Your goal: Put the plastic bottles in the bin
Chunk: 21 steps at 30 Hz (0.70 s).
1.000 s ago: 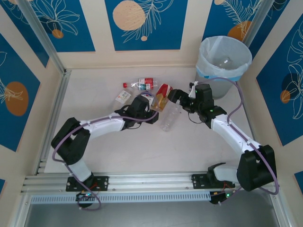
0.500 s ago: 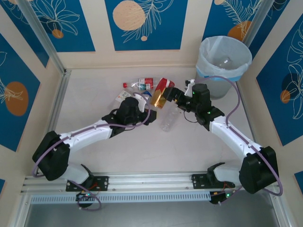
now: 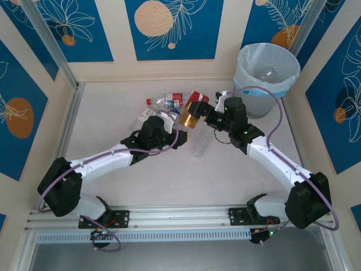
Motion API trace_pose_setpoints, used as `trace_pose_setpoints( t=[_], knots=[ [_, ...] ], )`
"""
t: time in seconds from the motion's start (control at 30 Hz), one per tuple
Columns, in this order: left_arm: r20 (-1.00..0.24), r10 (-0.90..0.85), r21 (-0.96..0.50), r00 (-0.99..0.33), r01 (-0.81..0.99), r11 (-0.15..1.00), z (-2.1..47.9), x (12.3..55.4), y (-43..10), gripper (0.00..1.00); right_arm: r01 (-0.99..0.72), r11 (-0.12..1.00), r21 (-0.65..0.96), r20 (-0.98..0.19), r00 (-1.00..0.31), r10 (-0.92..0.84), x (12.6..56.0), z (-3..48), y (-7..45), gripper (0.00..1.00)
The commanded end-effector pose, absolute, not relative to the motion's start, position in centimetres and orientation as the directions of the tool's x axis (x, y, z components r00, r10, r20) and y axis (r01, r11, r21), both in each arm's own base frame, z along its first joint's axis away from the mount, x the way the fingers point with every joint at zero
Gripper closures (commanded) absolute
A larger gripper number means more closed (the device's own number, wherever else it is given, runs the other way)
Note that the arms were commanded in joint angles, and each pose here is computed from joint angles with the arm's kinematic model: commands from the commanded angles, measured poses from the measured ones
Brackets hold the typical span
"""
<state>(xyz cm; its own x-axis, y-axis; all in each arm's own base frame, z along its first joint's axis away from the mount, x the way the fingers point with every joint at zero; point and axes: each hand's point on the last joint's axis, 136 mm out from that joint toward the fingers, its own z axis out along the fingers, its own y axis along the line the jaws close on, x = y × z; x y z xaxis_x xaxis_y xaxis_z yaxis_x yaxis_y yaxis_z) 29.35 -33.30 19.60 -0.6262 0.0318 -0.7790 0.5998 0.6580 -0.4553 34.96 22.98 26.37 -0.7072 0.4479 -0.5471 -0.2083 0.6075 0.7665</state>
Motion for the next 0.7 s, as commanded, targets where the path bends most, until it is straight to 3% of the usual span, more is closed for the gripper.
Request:
trace_pose_setpoints(
  t=[0.0,0.13,0.67],
  knots=[
    [-0.807,0.030,-0.454,-0.590,0.652,0.607,20.9,28.3,-34.1,1.00,-0.208,0.639,0.741,-0.586,-0.666,0.463,36.3,27.2,23.0,0.01],
    [-0.813,0.029,-0.449,-0.582,0.656,0.607,21.1,28.2,-34.0,1.00,-0.209,0.651,0.730,-0.597,-0.658,0.459,37.2,27.5,23.4,0.01],
    [-0.829,0.043,-0.408,-0.558,0.654,0.637,21.4,28.6,-33.5,1.00,-0.247,0.686,0.684,-0.648,-0.638,0.416,37.2,27.3,23.5,0.31]
  ],
)
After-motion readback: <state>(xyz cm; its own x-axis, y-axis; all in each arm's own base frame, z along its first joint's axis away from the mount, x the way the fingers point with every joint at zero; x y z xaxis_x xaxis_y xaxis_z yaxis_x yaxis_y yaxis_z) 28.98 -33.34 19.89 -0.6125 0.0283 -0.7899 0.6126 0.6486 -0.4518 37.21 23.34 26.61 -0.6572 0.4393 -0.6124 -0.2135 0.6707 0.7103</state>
